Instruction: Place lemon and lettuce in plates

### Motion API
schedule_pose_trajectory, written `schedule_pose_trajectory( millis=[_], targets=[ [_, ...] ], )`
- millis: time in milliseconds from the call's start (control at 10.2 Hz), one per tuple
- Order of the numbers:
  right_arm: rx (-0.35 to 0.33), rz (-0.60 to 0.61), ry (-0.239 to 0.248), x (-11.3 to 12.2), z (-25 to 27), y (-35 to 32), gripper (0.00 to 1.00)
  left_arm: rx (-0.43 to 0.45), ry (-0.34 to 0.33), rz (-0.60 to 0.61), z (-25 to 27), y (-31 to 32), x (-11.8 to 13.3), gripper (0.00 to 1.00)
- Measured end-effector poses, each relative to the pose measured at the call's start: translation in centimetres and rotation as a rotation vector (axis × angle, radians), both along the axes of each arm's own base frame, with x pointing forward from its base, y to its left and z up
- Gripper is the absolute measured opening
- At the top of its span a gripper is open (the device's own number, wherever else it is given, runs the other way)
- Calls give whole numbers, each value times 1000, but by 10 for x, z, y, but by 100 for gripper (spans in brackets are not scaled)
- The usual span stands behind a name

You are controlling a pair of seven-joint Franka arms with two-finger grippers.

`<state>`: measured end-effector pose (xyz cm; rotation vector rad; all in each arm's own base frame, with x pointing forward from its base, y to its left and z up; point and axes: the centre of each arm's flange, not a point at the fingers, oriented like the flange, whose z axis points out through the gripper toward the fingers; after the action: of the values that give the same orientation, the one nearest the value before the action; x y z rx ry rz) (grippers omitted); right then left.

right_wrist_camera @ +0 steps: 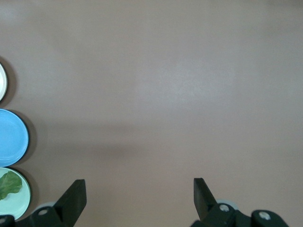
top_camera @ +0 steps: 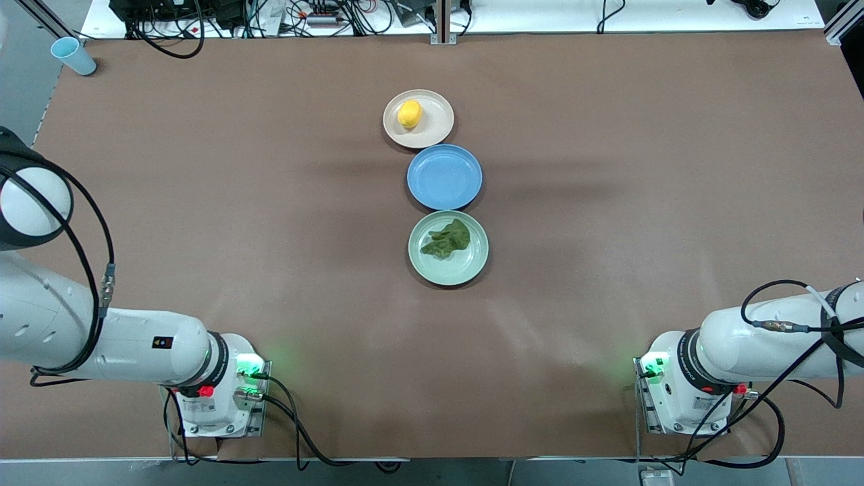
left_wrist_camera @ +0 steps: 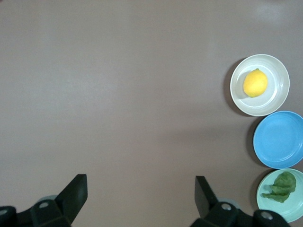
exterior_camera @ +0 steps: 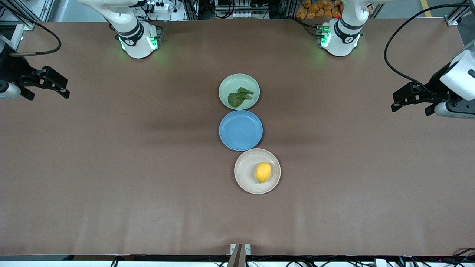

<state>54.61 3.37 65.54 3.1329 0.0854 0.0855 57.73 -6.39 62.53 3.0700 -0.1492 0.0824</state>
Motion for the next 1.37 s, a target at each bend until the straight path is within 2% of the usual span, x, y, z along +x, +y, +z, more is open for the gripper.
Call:
schedule_pose_trajectory(
  millis=[879, 1368],
  targets=[
    [0, 1, 3, 0, 0, 1, 100, 7, 69, 3, -12, 3, -3, 100],
    [0, 1, 3, 0, 0, 1, 100, 6, 78, 60, -16, 4, -1, 100]
  ],
)
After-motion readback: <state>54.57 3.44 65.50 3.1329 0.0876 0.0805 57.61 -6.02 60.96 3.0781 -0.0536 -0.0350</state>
